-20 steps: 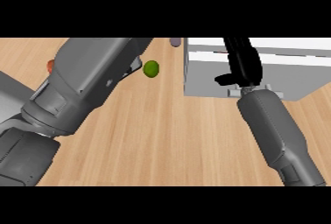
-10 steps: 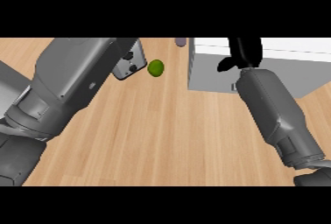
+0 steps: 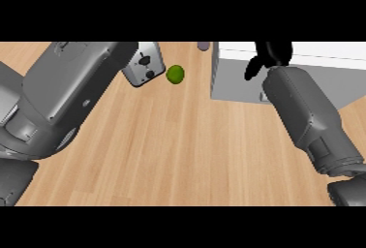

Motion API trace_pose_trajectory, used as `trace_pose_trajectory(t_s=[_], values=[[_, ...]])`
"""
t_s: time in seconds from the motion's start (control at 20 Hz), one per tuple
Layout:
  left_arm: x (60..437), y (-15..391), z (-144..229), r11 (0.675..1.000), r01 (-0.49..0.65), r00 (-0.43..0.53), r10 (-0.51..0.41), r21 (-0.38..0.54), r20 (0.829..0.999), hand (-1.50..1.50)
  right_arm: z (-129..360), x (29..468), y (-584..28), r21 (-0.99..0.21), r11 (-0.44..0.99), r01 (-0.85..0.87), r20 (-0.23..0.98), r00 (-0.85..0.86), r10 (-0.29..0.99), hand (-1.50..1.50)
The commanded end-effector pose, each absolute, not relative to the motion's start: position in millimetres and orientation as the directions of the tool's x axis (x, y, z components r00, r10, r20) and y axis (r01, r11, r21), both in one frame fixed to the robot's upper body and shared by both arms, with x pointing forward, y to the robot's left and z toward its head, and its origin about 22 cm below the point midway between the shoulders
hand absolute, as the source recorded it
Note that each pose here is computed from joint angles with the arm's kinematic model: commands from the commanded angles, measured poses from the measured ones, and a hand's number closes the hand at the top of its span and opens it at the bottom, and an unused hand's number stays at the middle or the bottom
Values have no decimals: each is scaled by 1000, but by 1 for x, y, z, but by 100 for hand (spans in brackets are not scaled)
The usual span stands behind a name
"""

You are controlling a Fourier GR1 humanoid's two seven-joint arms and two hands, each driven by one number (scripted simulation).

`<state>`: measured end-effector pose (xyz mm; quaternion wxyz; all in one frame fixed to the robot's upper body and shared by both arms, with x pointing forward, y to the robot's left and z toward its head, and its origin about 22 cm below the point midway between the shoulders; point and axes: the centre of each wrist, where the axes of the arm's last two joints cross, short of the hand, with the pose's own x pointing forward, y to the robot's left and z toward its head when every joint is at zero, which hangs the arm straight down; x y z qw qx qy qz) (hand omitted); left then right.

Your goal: Pick up the can, place it into the drawer and close the drawer

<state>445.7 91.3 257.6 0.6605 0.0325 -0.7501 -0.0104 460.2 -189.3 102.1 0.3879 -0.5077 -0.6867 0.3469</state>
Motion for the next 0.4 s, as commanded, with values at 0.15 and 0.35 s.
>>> trace_pose_trajectory(t_s=[0.15, 0.35], values=[[440, 114, 242, 999, -20, -114, -41, 39, 993, -150, 144, 471, -173, -753, 435, 493, 327, -293, 898, -150], [434, 121, 248, 998, -25, -138, -55, 52, 989, -150, 146, 472, -161, -741, 463, 487, 351, -307, 885, -150]])
